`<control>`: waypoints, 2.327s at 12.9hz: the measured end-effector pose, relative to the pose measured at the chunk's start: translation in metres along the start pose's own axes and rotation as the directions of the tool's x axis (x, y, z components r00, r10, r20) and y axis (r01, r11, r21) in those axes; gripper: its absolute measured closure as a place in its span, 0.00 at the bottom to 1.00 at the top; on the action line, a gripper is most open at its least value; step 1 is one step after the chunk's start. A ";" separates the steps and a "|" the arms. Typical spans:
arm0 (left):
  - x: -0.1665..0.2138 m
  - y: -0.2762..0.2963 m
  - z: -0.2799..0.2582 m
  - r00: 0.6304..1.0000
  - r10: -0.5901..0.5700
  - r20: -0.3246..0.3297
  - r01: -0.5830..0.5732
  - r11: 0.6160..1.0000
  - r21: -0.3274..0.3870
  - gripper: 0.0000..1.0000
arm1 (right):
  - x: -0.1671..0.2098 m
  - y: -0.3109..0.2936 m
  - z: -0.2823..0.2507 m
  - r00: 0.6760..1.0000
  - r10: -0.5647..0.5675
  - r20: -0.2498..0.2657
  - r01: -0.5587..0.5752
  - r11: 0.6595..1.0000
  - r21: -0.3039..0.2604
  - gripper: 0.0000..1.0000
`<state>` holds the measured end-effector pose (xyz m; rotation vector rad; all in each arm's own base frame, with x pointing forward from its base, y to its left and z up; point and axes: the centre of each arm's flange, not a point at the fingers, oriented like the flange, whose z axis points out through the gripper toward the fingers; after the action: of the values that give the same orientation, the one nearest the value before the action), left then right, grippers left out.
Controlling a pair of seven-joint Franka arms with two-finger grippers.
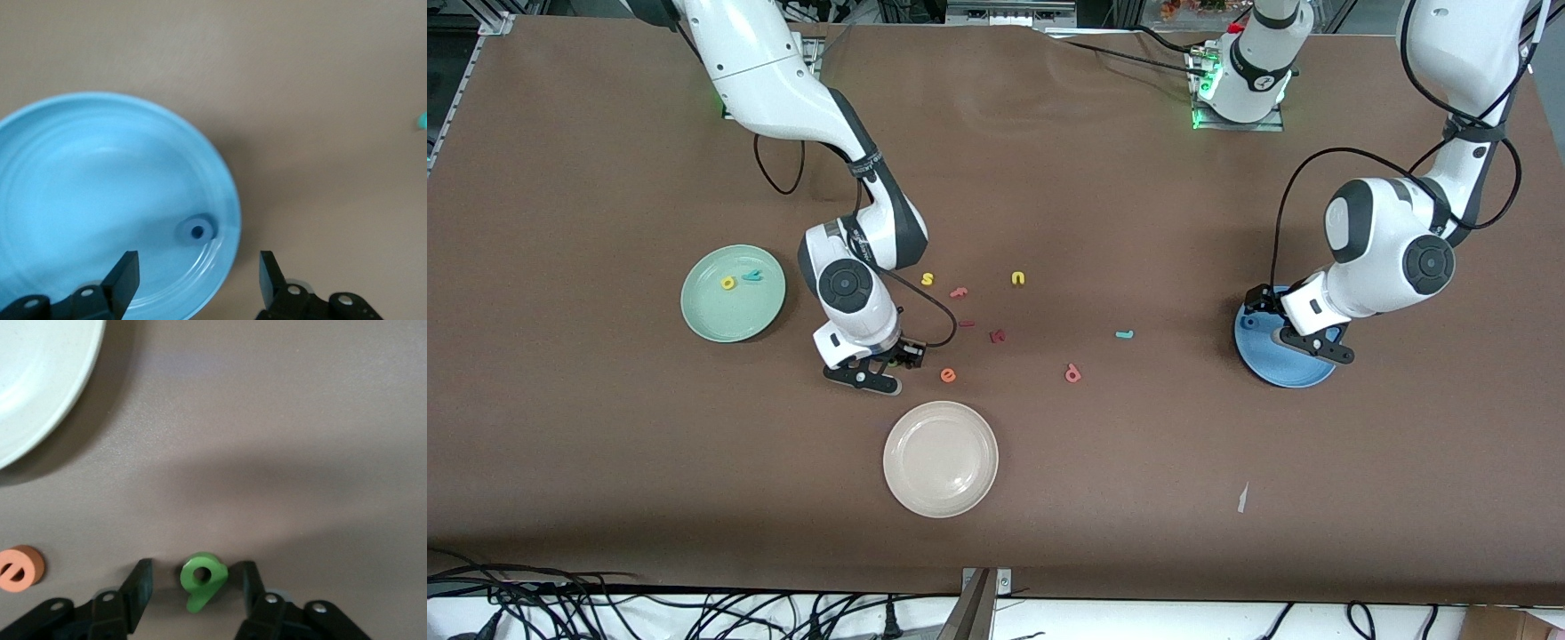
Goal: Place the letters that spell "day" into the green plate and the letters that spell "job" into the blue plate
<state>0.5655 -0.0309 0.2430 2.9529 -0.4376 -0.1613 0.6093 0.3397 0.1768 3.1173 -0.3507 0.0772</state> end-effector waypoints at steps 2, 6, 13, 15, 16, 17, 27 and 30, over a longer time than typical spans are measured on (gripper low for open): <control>0.024 0.055 -0.003 0.999 0.034 -0.040 -0.036 0.998 -0.053 0.19 | 0.000 -0.001 -0.003 1.000 -0.001 0.006 0.001 1.000 -0.004 0.69; 0.051 0.173 0.040 0.979 0.187 -0.087 -0.190 0.981 -0.032 0.19 | -0.002 0.006 -0.008 0.993 -0.089 0.077 0.092 0.995 -0.048 0.70; 0.057 0.194 0.091 0.961 0.259 -0.094 -0.254 0.965 0.060 0.22 | 0.052 0.152 -0.079 0.894 -0.324 0.310 0.352 0.935 -0.038 0.70; 0.057 0.197 0.095 0.956 0.279 -0.094 -0.274 0.959 0.067 0.26 | 0.052 0.203 -0.078 0.864 -0.344 0.368 0.378 0.925 -0.024 0.70; 0.056 0.200 0.098 0.954 0.285 -0.091 -0.280 0.958 0.069 0.26 | 0.049 0.223 -0.074 0.853 -0.349 0.389 0.386 0.922 -0.020 0.70; 0.056 0.203 0.102 0.953 0.290 -0.089 -0.285 0.956 0.070 0.29 | 0.047 0.243 -0.069 0.842 -0.353 0.408 0.394 0.919 -0.017 0.70; 0.062 0.201 0.099 0.948 0.299 -0.104 -0.292 0.953 0.081 0.84 | 0.036 0.284 -0.046 0.847 -0.354 0.397 0.395 0.918 -0.024 0.31; 0.073 0.178 0.079 0.953 0.271 -0.139 -0.258 0.961 0.101 0.84 | 0.057 0.261 -0.111 0.826 -0.368 0.428 0.401 0.916 0.013 0.00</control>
<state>0.5749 -0.2312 0.1892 2.9176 -0.8284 0.1150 0.6014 0.0737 0.2900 3.0258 0.2854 -0.6064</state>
